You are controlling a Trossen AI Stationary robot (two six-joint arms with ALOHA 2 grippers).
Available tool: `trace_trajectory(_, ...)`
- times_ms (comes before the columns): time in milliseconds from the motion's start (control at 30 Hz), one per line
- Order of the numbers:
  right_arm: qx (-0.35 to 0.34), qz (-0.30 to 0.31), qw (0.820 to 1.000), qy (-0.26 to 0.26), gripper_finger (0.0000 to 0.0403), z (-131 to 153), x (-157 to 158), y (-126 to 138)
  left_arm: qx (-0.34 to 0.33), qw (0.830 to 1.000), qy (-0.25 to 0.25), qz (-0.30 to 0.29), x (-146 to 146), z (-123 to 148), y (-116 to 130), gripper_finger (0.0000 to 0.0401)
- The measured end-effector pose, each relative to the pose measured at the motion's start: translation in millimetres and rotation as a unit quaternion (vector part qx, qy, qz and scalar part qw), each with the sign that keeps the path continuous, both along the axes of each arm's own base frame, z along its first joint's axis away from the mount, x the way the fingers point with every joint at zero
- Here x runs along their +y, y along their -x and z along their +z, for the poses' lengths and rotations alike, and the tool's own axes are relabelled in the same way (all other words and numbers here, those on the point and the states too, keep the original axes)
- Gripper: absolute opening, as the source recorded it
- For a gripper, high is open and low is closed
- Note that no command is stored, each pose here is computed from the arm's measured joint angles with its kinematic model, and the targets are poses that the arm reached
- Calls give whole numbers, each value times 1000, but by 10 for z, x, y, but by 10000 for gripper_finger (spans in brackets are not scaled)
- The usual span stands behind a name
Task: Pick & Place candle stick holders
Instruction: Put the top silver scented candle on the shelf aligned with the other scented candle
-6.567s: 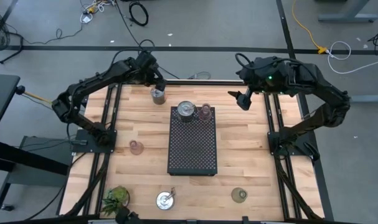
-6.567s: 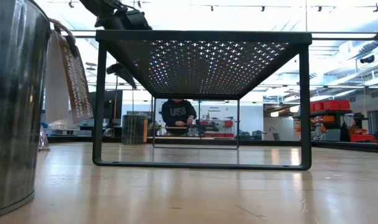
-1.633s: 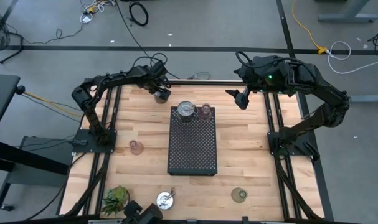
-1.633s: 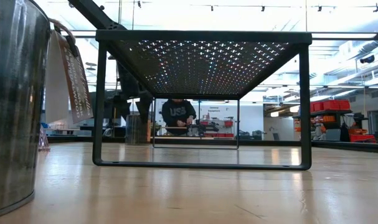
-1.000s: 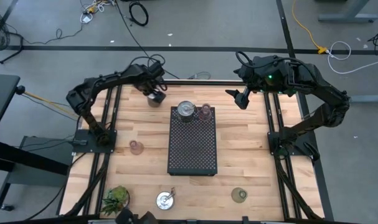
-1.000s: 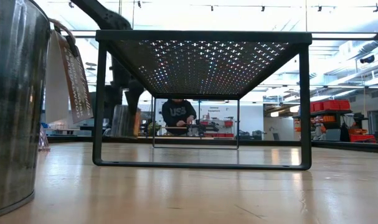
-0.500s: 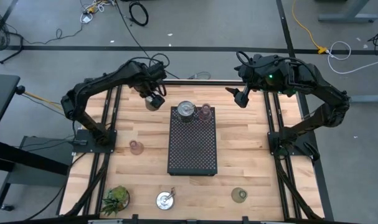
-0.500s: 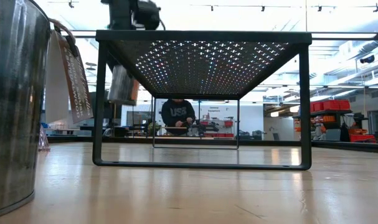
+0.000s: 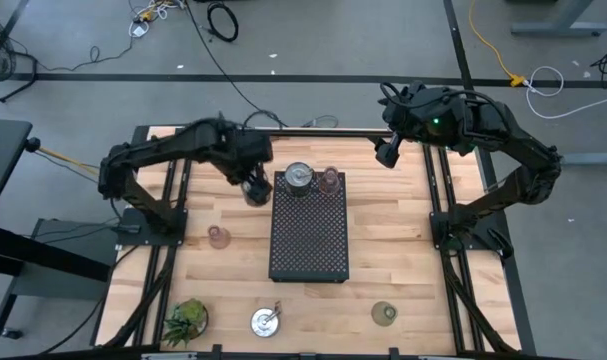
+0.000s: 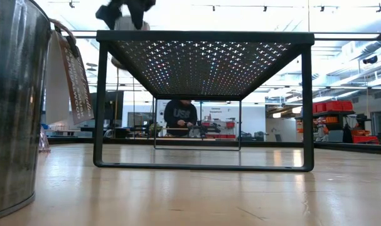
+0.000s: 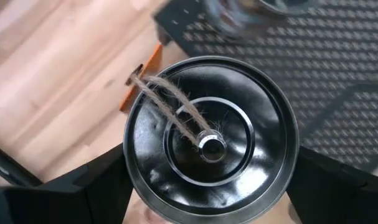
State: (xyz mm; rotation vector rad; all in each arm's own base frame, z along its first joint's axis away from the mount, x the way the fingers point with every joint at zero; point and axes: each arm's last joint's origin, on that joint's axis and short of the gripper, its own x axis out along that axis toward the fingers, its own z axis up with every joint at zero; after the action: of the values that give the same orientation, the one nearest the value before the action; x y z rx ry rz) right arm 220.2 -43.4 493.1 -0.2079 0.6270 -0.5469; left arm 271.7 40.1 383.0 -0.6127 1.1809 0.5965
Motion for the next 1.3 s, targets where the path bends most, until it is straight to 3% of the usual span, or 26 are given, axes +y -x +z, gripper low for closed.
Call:
trace_trajectory(300,-37,-22,999,-29,400,20,-1,-13,-51,998,-5,-38,-581,37,-105,350)
trace_trajectory(567,-82,-59,991,-88,400,20,1,-15,-105,992,-45,-50,-743,60,-217,350)
trace_trajectory(1000,-93,-64,989,-96,400,26,0,-23,-95,989,-47,-101,-719,-254,-654,350)
trace_trajectory(1300,-69,-31,994,-79,400,20,9,-24,-82,993,-30,-77,-601,-403,-801,350)
